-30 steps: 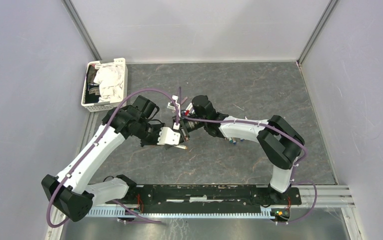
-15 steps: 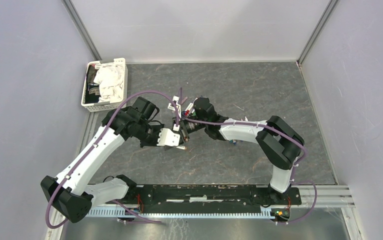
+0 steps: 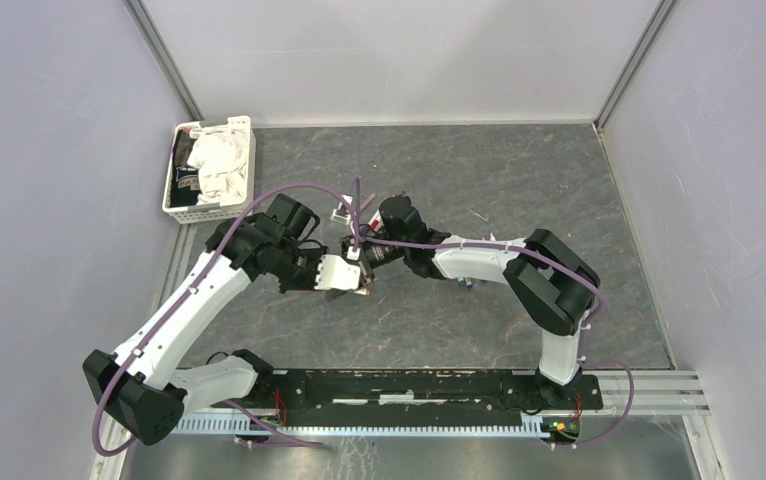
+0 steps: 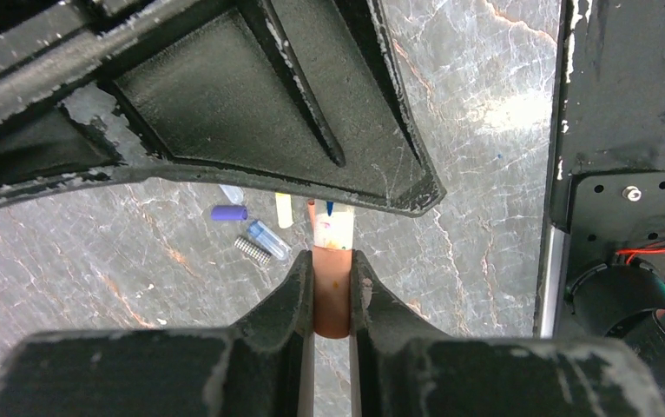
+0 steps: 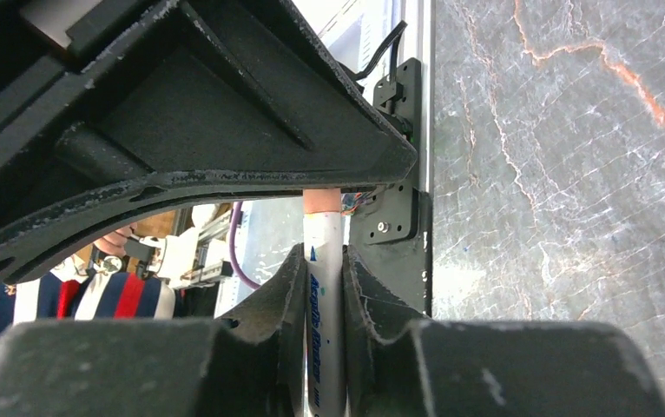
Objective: Open the pen caps
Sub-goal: Open the pen cap from the pen.
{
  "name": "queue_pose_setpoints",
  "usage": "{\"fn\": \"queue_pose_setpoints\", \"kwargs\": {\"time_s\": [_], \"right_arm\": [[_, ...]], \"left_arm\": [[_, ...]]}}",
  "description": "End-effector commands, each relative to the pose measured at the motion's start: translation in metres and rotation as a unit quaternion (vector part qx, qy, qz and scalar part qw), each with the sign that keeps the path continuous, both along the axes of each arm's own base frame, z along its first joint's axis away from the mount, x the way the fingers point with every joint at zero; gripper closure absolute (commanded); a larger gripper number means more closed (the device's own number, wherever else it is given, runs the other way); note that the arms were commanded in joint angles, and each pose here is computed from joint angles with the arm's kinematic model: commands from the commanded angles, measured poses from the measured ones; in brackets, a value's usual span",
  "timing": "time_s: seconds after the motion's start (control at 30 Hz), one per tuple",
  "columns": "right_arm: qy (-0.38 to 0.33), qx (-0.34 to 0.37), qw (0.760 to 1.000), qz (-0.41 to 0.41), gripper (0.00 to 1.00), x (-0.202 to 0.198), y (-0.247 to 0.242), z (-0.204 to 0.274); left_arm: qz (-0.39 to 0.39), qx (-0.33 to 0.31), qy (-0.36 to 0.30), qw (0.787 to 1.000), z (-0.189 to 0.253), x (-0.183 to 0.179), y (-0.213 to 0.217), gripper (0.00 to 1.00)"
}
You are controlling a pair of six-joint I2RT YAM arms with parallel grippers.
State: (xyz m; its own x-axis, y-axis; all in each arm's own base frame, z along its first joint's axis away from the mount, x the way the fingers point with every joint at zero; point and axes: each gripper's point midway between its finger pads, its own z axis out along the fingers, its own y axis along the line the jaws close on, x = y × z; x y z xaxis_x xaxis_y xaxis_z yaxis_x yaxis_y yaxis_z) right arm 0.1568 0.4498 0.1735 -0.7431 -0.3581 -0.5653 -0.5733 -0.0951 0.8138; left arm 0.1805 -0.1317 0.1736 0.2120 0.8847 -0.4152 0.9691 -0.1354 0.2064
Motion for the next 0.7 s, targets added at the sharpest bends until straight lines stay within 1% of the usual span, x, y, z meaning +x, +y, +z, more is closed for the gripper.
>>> {"fn": "queue_pose_setpoints", "kwargs": {"time_s": [0.0, 0.1, 0.17, 0.27, 0.33, 0.43, 0.6, 0.67], "right_arm": [[-0.015, 0.011, 1.0, -0.01, 0.9, 0.005, 0.009, 0.012], [-0.015, 0.027, 0.999, -0.009, 1.0, 0.004, 0.009, 0.02], [-0.019, 0.028, 0.999, -0.01, 1.0, 0.005, 0.005, 0.021], [-0.026, 0.008, 0.999, -0.024, 1.0, 0.008, -0.01, 0.008], [-0.029, -0.004, 0.999, -0.038, 1.0, 0.008, -0.026, -0.003], [-0.031, -0.04, 0.997, -0.05, 1.0, -0.006, -0.059, -0.029], [-0.034, -0.1, 0.992, -0.063, 1.0, -0.036, -0.109, -0.063], [-0.03, -0.113, 0.991, -0.068, 1.0, -0.044, -0.121, -0.069]], "left_arm": [[0.014, -0.011, -0.018, 1.0, 0.006, 0.007, -0.002, 0.98], [0.005, -0.011, -0.011, 1.0, 0.004, 0.002, -0.002, 0.98], [-0.003, -0.004, -0.009, 1.0, 0.003, 0.0, 0.0, 0.98], [-0.009, 0.029, -0.032, 0.999, 0.001, 0.005, 0.013, 0.98], [-0.019, 0.06, -0.051, 0.997, 0.0, 0.008, 0.025, 0.98], [-0.036, 0.104, -0.073, 0.991, -0.003, 0.015, 0.049, 0.98], [-0.008, 0.112, -0.067, 0.991, 0.008, 0.042, 0.097, 0.98], [0.011, 0.106, -0.058, 0.993, 0.012, 0.051, 0.107, 0.98]]}}
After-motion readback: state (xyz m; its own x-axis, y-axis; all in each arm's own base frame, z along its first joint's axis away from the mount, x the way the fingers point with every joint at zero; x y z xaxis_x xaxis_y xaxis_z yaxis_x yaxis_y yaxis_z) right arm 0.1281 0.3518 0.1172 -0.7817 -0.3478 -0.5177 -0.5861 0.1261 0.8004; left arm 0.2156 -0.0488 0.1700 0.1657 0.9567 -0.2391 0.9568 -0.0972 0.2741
